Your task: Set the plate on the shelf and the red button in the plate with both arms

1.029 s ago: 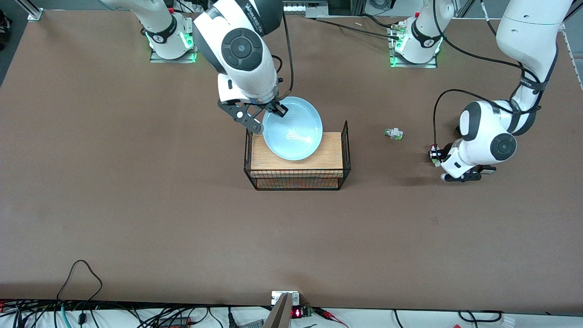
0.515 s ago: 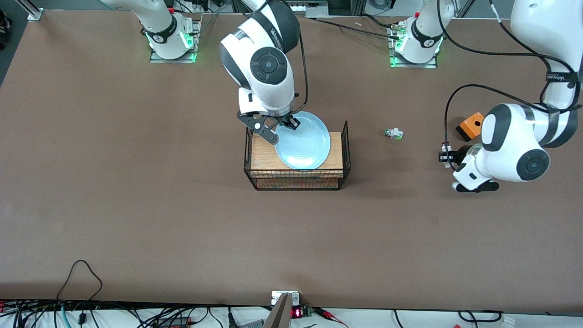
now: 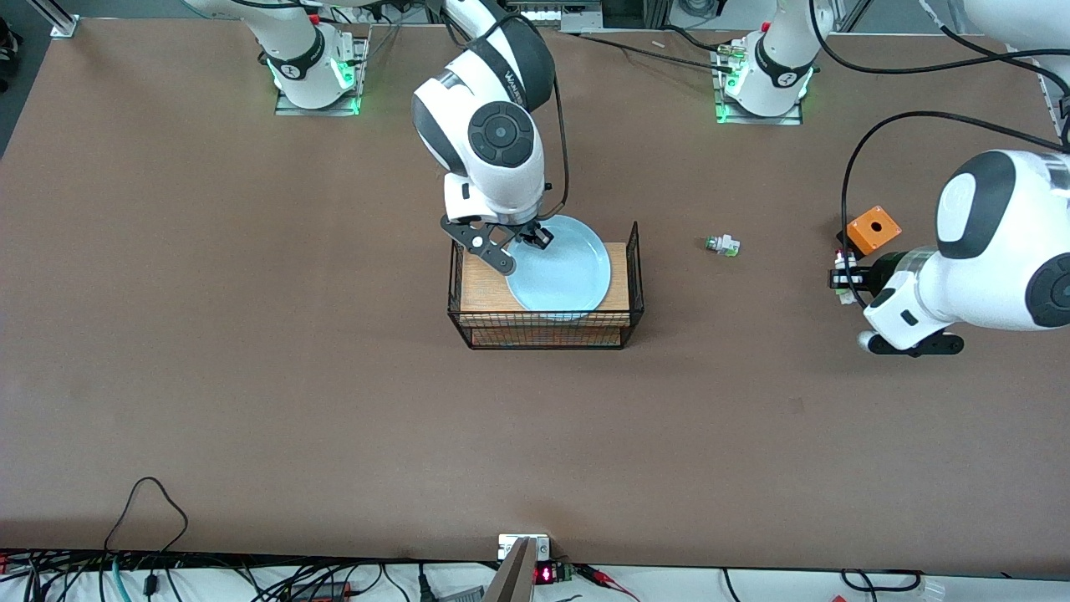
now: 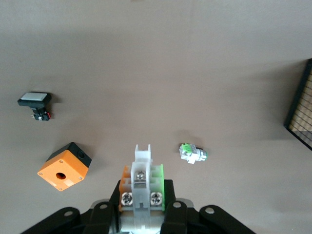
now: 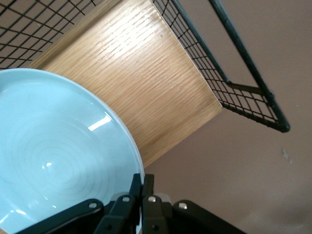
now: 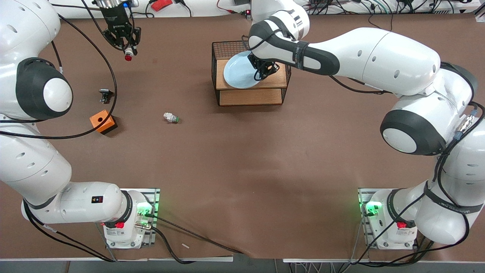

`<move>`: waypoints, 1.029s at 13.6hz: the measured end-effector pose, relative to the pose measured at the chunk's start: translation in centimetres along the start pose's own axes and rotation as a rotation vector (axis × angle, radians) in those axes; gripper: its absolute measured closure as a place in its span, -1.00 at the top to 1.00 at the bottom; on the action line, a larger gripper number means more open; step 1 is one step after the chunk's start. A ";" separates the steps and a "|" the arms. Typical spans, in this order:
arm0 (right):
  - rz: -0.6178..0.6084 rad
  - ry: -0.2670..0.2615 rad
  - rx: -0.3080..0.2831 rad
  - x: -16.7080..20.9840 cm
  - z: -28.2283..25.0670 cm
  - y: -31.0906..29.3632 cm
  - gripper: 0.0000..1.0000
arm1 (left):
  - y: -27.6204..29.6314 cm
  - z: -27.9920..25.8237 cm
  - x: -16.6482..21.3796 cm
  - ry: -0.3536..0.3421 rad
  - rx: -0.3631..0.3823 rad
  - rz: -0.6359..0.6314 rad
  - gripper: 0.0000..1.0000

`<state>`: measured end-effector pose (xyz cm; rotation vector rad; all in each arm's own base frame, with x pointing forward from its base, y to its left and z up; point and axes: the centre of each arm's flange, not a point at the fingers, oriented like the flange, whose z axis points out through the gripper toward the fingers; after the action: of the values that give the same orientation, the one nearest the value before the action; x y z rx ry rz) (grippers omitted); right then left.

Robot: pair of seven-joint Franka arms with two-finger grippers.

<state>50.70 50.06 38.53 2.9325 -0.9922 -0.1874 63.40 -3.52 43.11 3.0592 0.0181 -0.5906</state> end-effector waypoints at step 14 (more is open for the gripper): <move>0.019 0.060 -0.029 2.6 3.2 -0.4 -0.13 | 4.4 -6.9 -5.3 0.103 0.009 0.088 -0.32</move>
<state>52.58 48.84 35.08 2.8834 -0.9994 -0.1123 61.13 -7.74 51.62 3.0766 -0.1173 -0.4297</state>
